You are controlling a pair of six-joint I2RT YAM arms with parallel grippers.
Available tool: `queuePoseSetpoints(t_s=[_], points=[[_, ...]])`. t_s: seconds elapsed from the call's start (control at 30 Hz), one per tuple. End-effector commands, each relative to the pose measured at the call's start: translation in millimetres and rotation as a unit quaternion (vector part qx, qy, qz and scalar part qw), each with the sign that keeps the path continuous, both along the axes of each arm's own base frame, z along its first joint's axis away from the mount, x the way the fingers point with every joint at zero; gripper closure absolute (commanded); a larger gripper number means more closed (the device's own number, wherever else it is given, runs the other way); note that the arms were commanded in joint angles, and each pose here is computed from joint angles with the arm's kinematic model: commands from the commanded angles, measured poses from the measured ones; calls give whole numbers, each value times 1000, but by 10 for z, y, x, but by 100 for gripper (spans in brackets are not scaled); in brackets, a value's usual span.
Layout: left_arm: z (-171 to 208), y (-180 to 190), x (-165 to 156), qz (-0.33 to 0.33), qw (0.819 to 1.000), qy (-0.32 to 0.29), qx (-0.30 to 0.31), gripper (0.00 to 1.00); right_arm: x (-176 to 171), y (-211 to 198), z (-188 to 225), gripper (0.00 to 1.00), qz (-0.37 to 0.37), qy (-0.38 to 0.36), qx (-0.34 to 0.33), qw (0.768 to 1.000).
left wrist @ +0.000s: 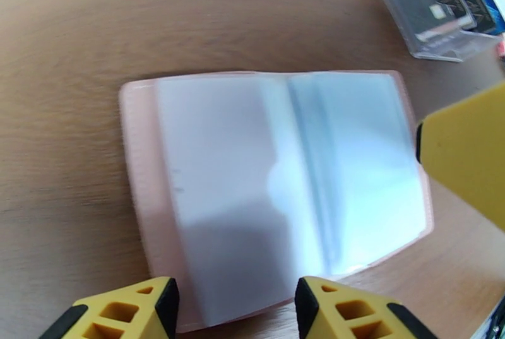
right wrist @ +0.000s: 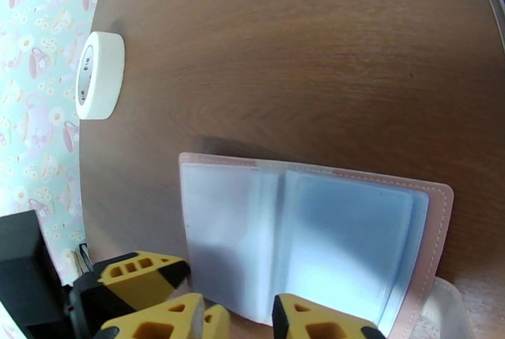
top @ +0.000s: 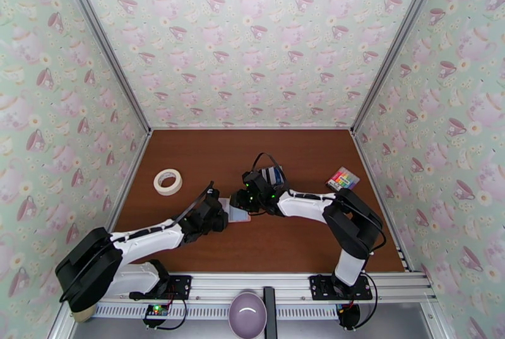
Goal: Put the credit cards into the card holder
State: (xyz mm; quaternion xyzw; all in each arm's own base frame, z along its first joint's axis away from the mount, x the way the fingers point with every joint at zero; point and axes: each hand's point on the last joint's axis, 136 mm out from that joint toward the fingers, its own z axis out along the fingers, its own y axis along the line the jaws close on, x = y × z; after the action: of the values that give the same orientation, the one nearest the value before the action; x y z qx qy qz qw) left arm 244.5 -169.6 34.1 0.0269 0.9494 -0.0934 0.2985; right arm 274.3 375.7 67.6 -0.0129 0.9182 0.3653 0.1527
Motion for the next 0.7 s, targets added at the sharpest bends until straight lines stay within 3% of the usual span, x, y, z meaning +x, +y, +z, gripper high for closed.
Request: queuePoseSetpoints(t_s=[0.0,0.37,0.67], points=[[115,211,63,38,998,-18,35,45,-42,24,-57,65,4,8,5,1000],[37,274,184,54,998,-6,33,44,22,-27,119,65,10,-22,-19,1000],[-88,118,252,26,1000,4,2,57,217,-306,466,67,-3,-82,-65,995]])
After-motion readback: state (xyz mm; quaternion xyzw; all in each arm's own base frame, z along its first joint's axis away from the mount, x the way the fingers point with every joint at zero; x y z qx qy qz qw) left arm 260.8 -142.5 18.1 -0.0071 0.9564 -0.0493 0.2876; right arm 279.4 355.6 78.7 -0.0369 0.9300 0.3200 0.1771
